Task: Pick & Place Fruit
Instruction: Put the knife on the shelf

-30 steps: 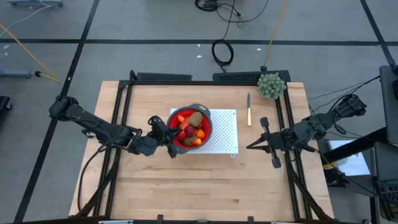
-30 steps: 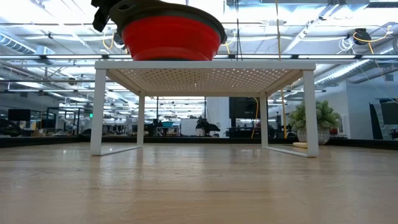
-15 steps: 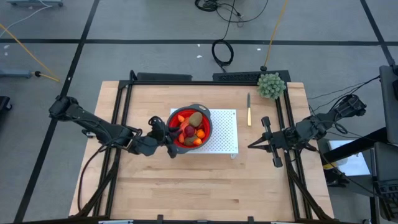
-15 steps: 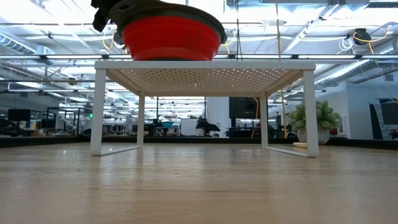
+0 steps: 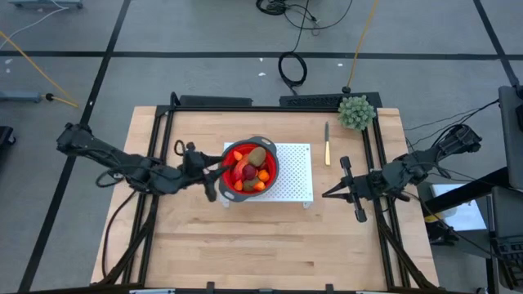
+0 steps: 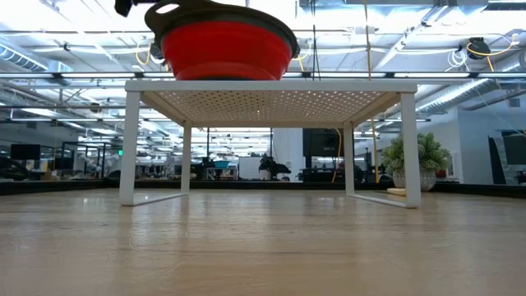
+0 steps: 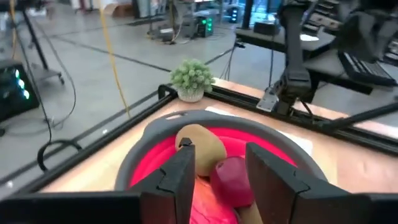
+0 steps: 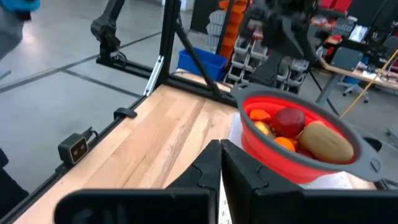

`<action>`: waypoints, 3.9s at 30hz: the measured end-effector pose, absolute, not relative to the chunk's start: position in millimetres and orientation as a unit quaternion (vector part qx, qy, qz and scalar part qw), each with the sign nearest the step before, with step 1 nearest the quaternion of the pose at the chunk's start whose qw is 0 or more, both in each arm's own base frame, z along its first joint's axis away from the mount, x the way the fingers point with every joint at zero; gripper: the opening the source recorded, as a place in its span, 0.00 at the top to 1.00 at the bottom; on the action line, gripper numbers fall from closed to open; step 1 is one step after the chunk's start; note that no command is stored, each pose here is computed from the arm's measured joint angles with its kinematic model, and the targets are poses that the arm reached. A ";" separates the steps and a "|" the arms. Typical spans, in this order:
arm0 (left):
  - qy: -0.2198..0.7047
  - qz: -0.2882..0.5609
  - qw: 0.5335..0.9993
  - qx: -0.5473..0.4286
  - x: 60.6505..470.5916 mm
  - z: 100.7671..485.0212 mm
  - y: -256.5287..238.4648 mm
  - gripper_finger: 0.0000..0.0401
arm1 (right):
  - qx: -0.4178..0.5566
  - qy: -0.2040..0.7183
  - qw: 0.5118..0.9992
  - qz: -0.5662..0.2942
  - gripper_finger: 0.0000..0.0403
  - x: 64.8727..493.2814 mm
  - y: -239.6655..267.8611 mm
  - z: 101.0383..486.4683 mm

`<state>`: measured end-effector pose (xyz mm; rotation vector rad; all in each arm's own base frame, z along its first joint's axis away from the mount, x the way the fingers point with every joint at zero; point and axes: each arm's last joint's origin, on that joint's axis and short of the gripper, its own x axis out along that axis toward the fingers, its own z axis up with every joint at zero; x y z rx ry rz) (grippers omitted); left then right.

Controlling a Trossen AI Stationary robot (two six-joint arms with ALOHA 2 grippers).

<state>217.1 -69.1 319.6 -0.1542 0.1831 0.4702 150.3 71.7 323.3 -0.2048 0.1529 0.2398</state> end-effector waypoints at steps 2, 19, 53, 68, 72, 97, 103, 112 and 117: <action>0.094 0.215 0.970 -0.057 209.4 324.3 -69.5 0.67 | -0.104 0.087 0.984 0.116 0.98 152.7 72.7 320.5; 0.119 0.133 0.984 -0.023 170.2 336.8 -57.8 0.98 | -0.025 0.168 0.971 -0.167 1.00 158.4 42.1 301.4; 0.020 0.036 0.999 -0.034 105.2 227.0 -32.6 0.98 | 0.121 0.304 0.871 -0.366 1.00 163.4 -39.8 266.9; 0.049 0.037 0.998 -0.032 105.1 207.6 -32.7 0.97 | 0.137 0.416 0.792 -0.427 0.83 174.2 -77.3 233.0; 0.054 0.037 0.997 -0.043 105.3 203.3 -32.8 0.99 | 0.146 0.438 0.767 -0.446 0.74 172.6 -86.8 225.6; 0.054 0.039 0.996 -0.060 105.4 203.0 -32.8 0.96 | 0.261 0.493 0.701 -0.445 0.47 182.0 -117.1 187.7; 0.054 0.039 0.996 -0.064 105.4 202.9 -32.8 0.97 | 0.273 0.489 0.704 -0.436 0.47 192.0 -123.6 176.7; 0.057 0.040 0.995 -0.066 105.4 202.2 -32.8 0.97 | 0.292 0.513 0.664 -0.459 0.47 192.7 -136.9 154.6; 0.058 0.040 0.995 -0.066 105.4 202.2 -32.8 0.96 | 0.295 0.524 0.651 -0.462 0.47 193.2 -140.9 145.8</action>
